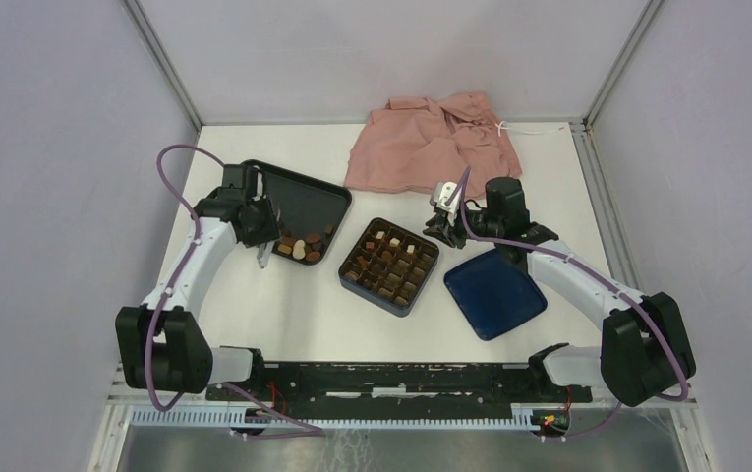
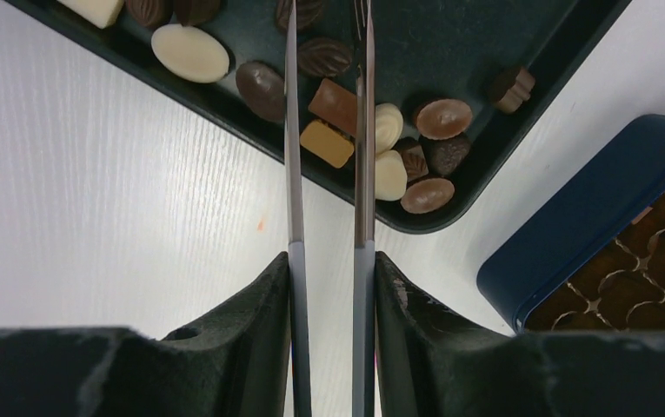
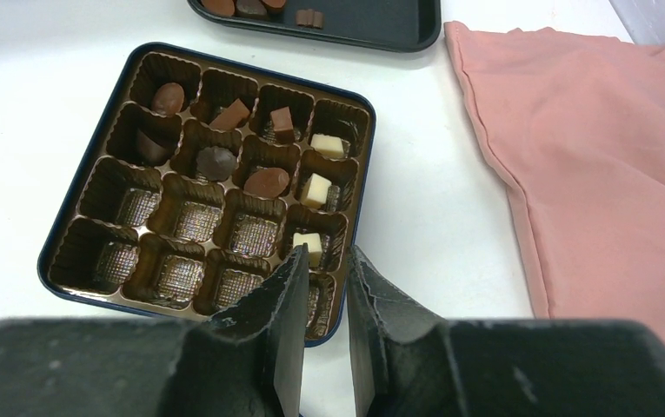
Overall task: Pack the chocolate
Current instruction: Pick up the fake chocolate from the plate.
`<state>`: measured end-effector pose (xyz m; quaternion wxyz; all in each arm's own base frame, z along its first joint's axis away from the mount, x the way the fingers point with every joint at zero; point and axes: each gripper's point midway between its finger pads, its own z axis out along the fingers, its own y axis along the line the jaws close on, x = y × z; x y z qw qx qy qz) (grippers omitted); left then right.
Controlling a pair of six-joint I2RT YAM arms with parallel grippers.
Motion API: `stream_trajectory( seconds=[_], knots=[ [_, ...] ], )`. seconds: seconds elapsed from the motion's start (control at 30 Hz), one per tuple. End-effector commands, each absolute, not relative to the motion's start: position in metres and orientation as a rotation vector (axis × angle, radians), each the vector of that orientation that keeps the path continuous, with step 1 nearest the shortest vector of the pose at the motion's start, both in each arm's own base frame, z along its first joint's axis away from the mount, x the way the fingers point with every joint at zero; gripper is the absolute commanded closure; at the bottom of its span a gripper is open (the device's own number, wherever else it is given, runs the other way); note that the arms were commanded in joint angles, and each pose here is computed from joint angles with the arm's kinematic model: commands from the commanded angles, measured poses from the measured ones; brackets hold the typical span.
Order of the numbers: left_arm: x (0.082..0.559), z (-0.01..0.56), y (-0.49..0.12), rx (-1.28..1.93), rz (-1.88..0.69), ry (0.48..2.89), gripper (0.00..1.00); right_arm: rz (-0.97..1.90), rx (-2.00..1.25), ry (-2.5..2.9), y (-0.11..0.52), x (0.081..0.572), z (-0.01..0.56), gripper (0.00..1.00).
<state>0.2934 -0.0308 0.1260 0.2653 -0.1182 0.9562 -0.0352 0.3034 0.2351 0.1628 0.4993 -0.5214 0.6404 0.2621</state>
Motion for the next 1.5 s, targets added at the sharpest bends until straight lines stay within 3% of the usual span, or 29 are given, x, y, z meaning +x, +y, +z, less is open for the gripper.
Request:
stream_trajectory(
  seconds=[0.0,1.47],
  knots=[
    [0.323,0.145,-0.033,-0.204,-0.118,2.517,0.58,0.632,-1.273,1.469,0.241,0.309,0.187,0.72],
    [0.301,0.114,-0.016,-0.299,0.03,2.672,0.56,0.671,-1.29,1.481,0.244,0.306,0.181,0.72]
  ],
)
